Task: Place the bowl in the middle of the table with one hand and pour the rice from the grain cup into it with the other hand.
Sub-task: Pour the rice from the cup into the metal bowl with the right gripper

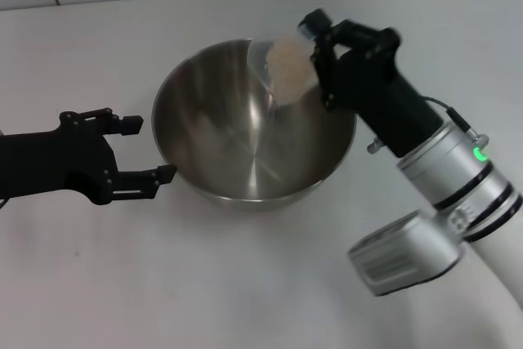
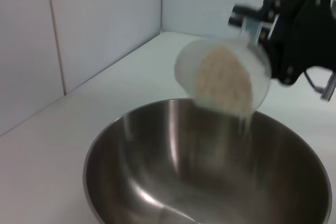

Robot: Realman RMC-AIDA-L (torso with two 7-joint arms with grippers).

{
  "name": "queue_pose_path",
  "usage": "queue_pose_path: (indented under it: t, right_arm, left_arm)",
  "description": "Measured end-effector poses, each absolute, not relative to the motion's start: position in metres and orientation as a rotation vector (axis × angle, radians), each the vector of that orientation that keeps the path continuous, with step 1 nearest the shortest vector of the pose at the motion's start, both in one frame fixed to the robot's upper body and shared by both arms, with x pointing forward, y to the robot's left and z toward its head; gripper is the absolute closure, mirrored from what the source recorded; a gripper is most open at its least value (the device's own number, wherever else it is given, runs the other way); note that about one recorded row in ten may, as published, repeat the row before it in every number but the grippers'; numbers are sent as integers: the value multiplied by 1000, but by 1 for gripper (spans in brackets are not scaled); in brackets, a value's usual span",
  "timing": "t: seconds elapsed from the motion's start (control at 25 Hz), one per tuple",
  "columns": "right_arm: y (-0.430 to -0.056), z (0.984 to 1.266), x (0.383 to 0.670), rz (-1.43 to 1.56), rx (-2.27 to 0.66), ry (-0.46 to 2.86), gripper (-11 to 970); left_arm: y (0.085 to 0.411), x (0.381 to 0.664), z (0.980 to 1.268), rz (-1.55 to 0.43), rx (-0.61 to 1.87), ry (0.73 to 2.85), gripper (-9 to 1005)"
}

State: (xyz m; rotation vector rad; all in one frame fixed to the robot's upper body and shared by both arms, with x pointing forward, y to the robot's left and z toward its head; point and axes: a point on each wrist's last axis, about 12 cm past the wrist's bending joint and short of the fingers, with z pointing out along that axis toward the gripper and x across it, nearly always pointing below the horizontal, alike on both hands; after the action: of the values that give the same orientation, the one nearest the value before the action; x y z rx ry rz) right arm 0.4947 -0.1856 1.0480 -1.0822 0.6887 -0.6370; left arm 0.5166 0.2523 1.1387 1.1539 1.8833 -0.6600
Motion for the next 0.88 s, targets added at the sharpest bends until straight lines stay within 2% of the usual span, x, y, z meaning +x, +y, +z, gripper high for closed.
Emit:
queue_pose_path:
  t: [0.24, 0.36, 0.88]
  right_arm:
    - [-171, 1046, 487, -878, -1265, 416, 945]
    - [-168, 1042, 487, -1110, -1383, 229, 945]
    - [-158, 1040, 498, -1511, -1546, -266, 943]
  left_arm:
    - [249, 519, 1141, -661, 1167, 1872, 152]
    - [248, 520, 1142, -660, 1171, 1869, 152]
    - [247, 522, 1143, -663, 1181, 1864, 152]
